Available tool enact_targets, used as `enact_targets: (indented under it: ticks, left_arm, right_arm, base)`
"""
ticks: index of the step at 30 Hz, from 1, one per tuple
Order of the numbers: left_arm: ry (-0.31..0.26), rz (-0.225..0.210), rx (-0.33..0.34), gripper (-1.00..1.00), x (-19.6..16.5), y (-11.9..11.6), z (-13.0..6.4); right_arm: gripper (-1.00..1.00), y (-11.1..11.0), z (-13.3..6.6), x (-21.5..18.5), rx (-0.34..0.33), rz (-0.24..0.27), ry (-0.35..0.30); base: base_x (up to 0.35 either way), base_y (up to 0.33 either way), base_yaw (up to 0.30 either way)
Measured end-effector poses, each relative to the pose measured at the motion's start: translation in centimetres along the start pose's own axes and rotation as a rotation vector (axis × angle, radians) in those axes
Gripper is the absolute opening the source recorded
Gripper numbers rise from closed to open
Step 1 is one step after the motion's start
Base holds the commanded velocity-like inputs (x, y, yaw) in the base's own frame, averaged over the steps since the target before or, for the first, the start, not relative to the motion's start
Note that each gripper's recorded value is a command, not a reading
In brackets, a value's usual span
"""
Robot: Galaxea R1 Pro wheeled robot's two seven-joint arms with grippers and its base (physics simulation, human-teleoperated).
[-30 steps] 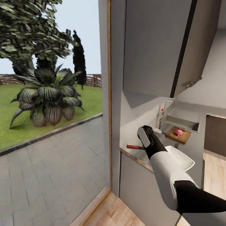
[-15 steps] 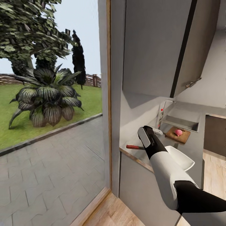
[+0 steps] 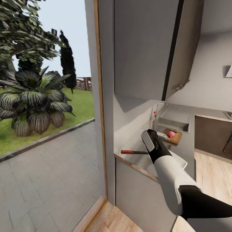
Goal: In the kitchen, take the Vidalia onion out of the sink, dice it on the chopping board with the paring knife, put the diced onion into the bowl on the countertop, then place both the paring knife and the chopping board into the sink.
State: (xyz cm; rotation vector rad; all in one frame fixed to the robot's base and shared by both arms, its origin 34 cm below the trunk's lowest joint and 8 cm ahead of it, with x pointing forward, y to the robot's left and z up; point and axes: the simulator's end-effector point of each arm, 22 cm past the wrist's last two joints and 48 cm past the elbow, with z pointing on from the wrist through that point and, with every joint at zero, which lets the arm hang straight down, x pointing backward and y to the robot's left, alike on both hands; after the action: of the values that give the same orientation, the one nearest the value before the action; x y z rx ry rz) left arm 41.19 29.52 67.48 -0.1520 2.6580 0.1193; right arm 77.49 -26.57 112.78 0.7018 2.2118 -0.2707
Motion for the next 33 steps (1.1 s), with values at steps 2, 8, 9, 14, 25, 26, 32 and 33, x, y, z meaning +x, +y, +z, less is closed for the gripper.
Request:
enact_targets:
  ticks: [2,8,9,14,25,26,32,33]
  left_arm:
    - [-0.001,0.000,0.000,1.00,0.0,0.0,0.0]
    - [-0.001,0.000,0.002,1.00,0.0,-0.1,0.0]
    - [-0.001,0.001,0.002,1.00,0.0,-0.1,0.0]
    - [-0.001,0.000,0.002,1.00,0.0,0.0,0.0]
    - [-0.001,0.001,0.003,1.00,0.0,-0.2,0.0]
    - [-0.001,0.001,0.004,1.00,0.0,-0.2,0.0]
    - [-0.001,0.001,0.004,1.00,0.0,-0.2,0.0]
    - [-0.001,0.001,0.004,1.00,0.0,-0.2,0.0]
  right_arm:
    - [1.00,0.0,0.0,0.1,0.000,-0.001,0.001]
    - [1.00,0.0,0.0,0.1,0.002,-0.003,0.003]
    - [1.00,0.0,0.0,0.1,0.002,-0.003,0.003]
    - [1.00,0.2,0.0,0.5,-0.008,0.006,0.018]
    - [1.00,0.0,0.0,1.1,0.001,0.025,0.044]
    - [1.00,0.0,0.0,1.1,0.001,0.025,0.044]
    - [1.00,0.3,0.1,1.6,-0.009,0.031,0.063]
    - [1.00,0.4,0.1,1.9,-0.015,0.035,0.073]
  base:
    - [0.000,0.000,-0.058]
    - [0.074,0.081,-0.016]
    - [0.157,0.181,-0.003]
    - [0.178,0.216,-0.001]
    - [0.075,0.094,0.000]
    - [0.004,0.005,0.000]
    - [0.001,0.002,0.000]
    - [0.000,0.000,0.000]
